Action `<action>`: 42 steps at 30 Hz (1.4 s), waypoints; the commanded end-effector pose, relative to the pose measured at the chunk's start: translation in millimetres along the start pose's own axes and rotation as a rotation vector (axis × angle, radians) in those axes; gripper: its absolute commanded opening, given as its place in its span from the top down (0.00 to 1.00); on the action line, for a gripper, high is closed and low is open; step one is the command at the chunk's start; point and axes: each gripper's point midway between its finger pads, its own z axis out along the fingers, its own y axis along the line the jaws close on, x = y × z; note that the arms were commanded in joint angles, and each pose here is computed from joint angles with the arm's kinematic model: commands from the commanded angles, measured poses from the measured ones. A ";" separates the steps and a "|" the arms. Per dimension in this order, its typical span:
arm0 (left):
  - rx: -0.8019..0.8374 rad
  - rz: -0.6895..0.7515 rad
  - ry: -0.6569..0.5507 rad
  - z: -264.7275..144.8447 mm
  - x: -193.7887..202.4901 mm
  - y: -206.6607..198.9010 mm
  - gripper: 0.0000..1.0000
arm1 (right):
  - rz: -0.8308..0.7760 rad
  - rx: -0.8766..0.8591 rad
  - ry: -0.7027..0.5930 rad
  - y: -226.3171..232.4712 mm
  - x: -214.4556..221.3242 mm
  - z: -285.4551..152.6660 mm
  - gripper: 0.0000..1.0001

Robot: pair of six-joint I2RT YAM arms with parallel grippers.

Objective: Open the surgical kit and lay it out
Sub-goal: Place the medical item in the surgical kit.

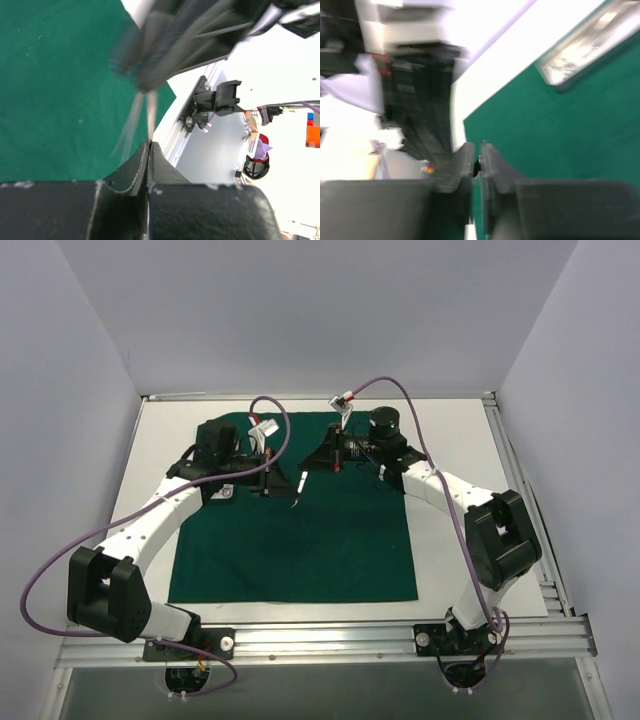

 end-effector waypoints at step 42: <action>0.314 0.367 -0.609 -44.4 -50.8 -122.9 0.05 | -0.077 0.084 -0.636 129.8 -87.4 -74.0 1.00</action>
